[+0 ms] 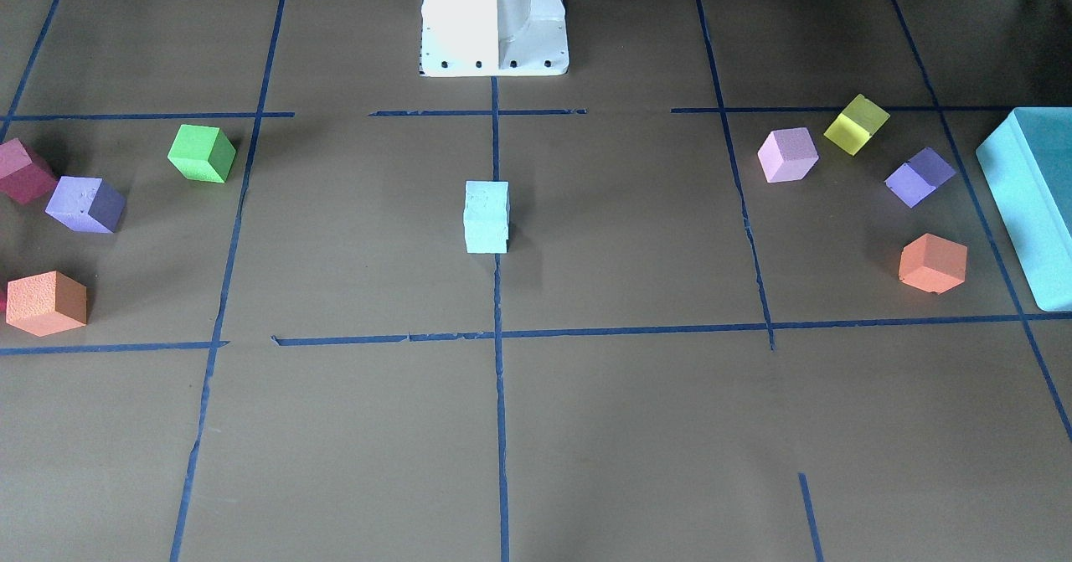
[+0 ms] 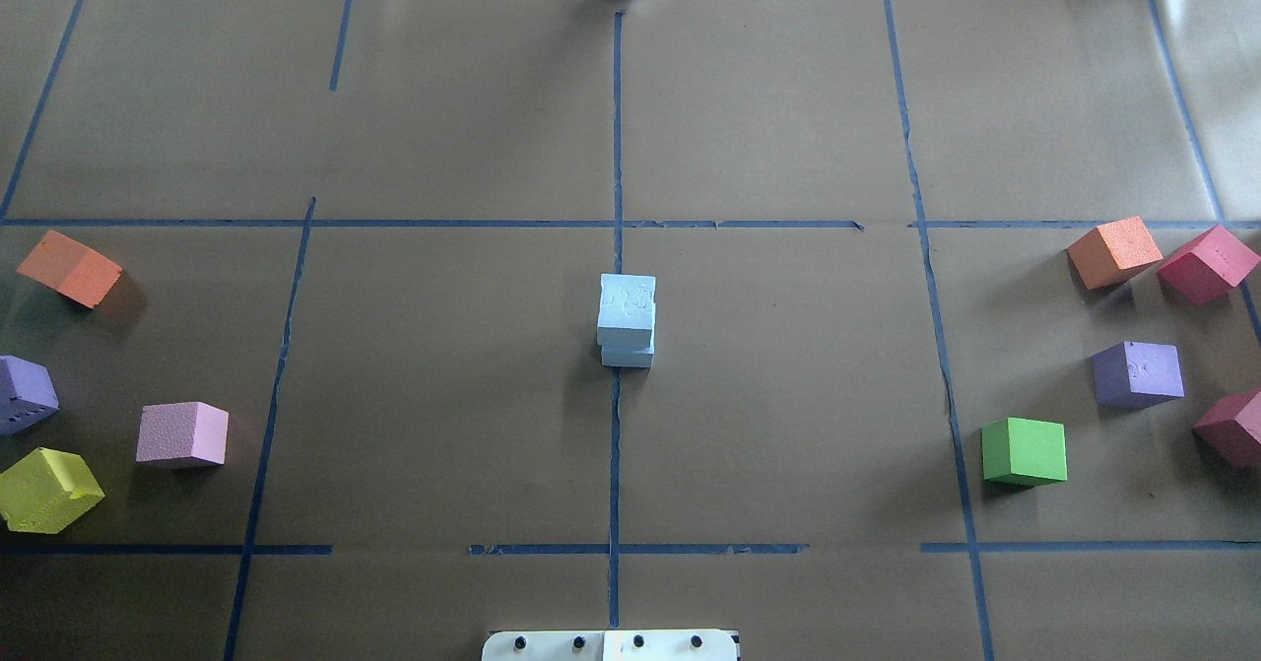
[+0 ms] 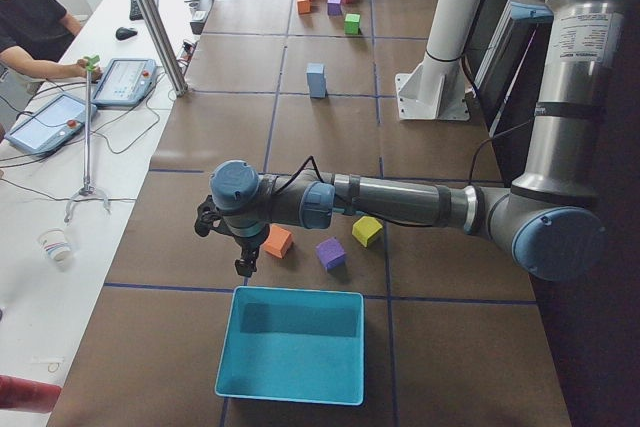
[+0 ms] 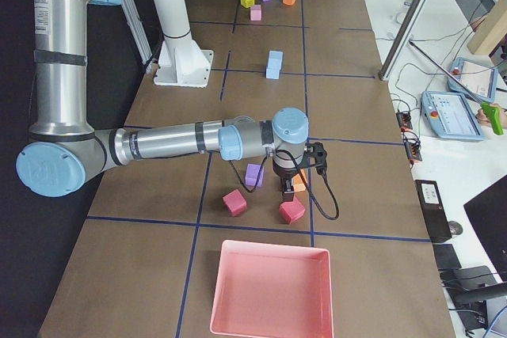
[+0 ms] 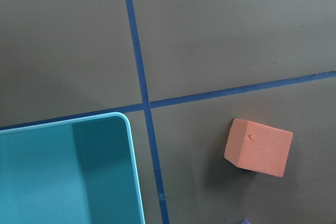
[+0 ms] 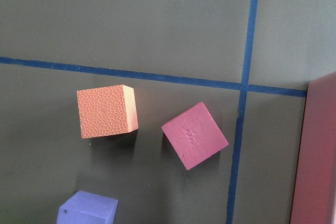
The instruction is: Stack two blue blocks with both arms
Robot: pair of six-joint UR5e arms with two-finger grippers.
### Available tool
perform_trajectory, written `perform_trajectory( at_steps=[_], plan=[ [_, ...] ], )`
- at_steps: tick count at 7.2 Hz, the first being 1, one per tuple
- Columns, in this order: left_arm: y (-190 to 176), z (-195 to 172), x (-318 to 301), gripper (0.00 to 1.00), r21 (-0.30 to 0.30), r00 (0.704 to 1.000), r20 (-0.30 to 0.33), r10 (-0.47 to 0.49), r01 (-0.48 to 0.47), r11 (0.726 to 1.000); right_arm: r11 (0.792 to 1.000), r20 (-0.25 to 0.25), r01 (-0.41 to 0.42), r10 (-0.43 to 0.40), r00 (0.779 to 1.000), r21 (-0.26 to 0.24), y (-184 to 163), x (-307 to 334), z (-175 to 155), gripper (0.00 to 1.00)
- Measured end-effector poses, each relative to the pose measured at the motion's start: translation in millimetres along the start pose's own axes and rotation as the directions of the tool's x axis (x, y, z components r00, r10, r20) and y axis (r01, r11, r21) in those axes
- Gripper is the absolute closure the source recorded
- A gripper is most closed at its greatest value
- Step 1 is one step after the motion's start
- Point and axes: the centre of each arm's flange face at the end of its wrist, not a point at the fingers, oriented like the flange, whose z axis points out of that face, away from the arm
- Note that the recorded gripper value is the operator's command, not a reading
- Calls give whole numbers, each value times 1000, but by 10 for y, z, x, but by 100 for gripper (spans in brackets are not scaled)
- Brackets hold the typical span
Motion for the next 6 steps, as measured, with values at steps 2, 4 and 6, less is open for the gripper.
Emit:
perform_trajectory(
  at_steps=[2, 4, 6],
  plan=[
    [218, -90, 92, 0, 17, 999, 37, -18, 18, 1000, 1000, -2, 4, -4, 1000, 3, -14, -7, -6, 0],
    [267, -71, 87, 0, 8, 998, 48, -39, 39, 999, 1000, -2, 3, -3, 1000, 2, -11, 1, 2, 0],
    [271, 3, 41, 0, -34, 996, 47, -79, 81, 996, 1000, -3, 5, -5, 1000, 2, -2, 1, 6, 0]
  ],
)
